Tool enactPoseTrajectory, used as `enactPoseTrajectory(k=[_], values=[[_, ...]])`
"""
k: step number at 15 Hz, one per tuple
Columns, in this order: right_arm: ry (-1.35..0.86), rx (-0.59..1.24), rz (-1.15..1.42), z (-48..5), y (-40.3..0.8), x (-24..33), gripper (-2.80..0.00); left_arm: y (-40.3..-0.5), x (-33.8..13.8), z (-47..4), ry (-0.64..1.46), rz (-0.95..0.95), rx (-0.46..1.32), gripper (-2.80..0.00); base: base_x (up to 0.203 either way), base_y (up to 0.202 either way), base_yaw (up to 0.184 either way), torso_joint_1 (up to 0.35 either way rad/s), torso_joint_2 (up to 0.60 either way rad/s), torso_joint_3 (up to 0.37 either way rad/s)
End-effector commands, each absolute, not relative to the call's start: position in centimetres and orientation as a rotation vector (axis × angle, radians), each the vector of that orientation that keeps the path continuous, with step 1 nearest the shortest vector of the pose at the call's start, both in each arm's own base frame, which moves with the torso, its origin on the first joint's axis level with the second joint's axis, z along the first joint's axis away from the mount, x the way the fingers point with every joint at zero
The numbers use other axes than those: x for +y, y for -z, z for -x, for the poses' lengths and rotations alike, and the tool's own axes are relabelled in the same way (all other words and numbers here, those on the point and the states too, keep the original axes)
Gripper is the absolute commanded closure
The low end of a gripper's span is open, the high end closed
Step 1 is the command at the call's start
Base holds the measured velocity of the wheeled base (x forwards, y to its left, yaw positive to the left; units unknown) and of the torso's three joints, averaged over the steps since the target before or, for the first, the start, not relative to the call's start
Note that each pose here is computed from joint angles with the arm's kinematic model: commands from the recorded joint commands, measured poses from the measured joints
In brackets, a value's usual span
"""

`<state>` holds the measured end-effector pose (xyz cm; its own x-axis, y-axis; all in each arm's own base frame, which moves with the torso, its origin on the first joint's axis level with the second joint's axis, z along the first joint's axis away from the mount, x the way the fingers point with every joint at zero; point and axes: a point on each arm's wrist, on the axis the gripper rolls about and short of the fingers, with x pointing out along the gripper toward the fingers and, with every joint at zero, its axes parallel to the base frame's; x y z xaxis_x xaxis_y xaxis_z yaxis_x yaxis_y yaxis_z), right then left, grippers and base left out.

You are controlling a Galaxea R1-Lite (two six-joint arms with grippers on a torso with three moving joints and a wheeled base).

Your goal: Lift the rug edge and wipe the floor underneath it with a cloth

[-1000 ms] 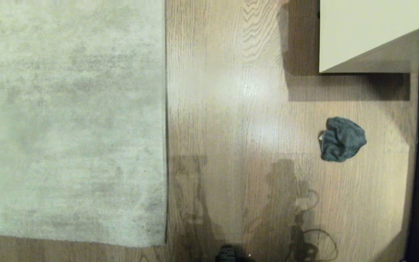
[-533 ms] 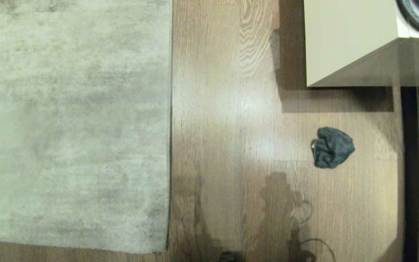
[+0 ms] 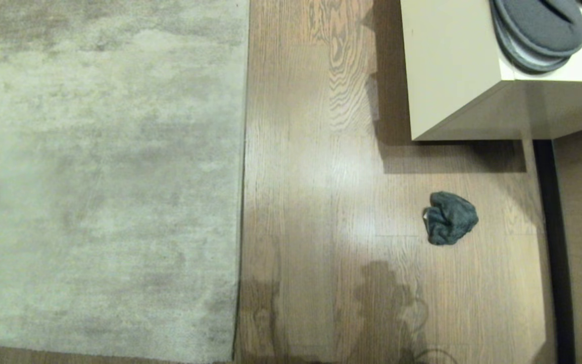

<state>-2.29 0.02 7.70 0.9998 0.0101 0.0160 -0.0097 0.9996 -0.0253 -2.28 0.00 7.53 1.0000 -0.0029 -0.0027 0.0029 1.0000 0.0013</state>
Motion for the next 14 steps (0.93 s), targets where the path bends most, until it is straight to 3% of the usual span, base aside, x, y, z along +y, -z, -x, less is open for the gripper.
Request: enactPoseTrajectory(k=[1, 14], values=[[-0.011, -0.015, 0.026, 2.28, -7.71, 0.02, 0.00, -7.53, 0.00, 2.28, 0.003, -0.002, 0.002, 0.00, 0.000, 0.000, 0.000, 0.002, 0.01, 0.200], [-0.011, -0.015, 0.025, 2.28, -7.71, 0.02, 0.00, -7.53, 0.00, 2.28, 0.003, 0.025, 0.002, 0.00, 0.000, 0.000, 0.000, 0.003, 0.00, 0.205]])
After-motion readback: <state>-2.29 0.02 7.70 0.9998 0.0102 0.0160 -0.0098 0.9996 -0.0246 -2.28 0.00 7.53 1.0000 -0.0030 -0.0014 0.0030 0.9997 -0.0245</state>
